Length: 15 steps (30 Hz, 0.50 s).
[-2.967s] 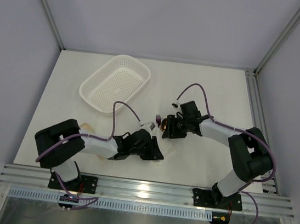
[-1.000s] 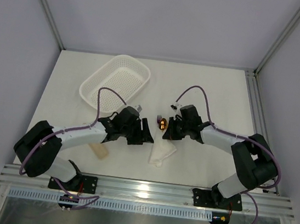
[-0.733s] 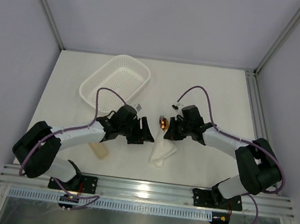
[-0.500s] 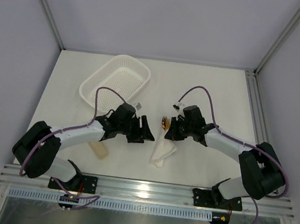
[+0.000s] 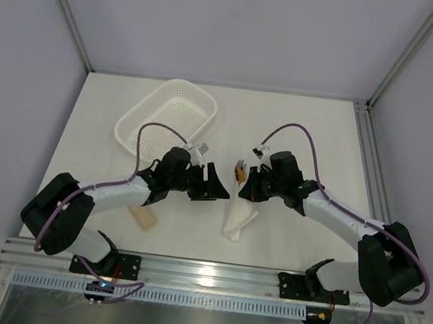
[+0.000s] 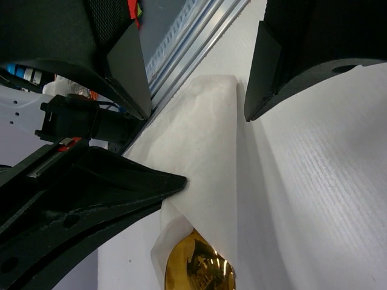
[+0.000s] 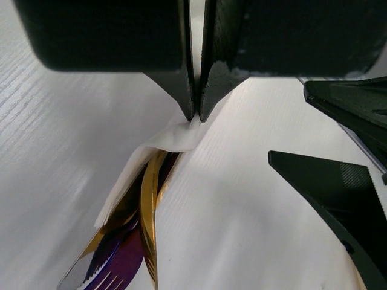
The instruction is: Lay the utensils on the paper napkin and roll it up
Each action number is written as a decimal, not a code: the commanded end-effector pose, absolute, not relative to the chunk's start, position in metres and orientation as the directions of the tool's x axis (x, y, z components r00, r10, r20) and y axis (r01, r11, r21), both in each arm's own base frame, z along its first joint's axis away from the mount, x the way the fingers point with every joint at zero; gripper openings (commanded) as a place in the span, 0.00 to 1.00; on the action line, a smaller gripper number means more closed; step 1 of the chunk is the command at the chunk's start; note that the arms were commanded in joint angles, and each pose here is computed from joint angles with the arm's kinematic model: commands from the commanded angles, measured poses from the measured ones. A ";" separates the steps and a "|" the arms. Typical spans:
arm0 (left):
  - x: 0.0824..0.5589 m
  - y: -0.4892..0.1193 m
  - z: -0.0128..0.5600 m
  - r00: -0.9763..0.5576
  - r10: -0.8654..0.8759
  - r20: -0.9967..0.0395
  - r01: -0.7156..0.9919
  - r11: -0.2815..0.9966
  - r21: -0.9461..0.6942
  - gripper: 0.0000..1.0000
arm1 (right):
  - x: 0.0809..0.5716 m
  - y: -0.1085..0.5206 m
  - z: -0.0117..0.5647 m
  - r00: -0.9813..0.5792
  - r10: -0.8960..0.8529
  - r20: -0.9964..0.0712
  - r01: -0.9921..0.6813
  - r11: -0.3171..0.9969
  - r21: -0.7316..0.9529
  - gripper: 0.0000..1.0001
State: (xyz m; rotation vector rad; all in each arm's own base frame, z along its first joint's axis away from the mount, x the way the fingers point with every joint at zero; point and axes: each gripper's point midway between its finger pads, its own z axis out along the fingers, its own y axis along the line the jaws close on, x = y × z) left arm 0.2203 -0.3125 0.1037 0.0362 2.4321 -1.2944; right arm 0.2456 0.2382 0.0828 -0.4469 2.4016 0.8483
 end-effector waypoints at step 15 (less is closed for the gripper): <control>0.213 -0.306 0.181 -0.827 -0.139 -0.545 0.472 0.354 -0.807 0.79 | 0.222 0.256 0.225 -0.613 0.001 -0.790 -0.673 0.523 0.523 0.04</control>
